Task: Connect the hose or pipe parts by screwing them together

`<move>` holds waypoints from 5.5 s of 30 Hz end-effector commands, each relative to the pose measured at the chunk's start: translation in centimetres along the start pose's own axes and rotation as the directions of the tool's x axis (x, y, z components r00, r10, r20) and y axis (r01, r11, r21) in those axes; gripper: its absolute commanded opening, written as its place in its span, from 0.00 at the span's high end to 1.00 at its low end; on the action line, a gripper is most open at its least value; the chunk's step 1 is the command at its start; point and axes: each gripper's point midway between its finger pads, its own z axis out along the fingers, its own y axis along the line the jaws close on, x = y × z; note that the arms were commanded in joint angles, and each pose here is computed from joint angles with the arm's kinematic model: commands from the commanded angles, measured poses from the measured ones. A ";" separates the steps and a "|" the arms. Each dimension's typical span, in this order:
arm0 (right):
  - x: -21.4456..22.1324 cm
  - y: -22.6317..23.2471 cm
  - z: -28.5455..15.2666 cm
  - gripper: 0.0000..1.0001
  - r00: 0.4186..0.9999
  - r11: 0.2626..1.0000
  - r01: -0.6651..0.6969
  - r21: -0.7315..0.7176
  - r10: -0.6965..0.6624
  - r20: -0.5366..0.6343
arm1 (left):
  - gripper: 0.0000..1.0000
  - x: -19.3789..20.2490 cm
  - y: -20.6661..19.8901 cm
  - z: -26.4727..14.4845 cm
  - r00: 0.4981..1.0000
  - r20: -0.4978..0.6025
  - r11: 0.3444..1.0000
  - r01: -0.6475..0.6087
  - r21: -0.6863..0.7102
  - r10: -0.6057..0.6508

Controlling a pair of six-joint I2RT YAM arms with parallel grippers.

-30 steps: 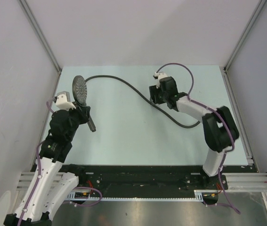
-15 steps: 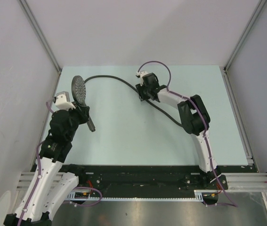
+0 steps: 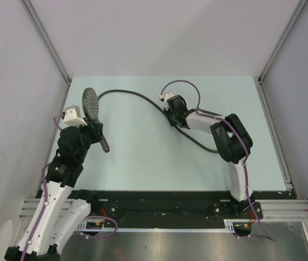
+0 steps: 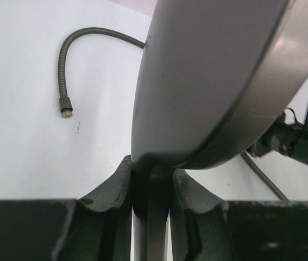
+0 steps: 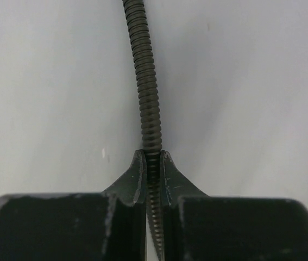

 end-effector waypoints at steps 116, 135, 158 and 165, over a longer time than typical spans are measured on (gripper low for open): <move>5.7 7.9 -8.6 0.95 0.915 0.875 0.348 -0.336 -0.394 -0.080 | 1.00 -2.5 0.8 0.5 0.993 0.090 0.995 0.086 -0.042 -0.082; 0.1 8.4 -15.1 0.40 0.995 0.958 0.070 -0.279 -0.048 0.086 | 1.00 -0.6 -1.6 3.7 0.985 -0.060 0.985 0.165 0.052 -0.162; -9.5 14.0 -0.6 0.41 0.958 0.978 -0.140 -0.154 0.173 0.230 | 1.00 0.2 -0.1 3.7 0.981 -0.049 0.981 0.188 0.046 -0.186; -8.2 14.4 0.9 0.48 0.963 0.978 -0.138 -0.154 0.169 0.211 | 1.00 0.2 -0.4 3.6 0.978 -0.054 0.977 0.204 0.060 -0.201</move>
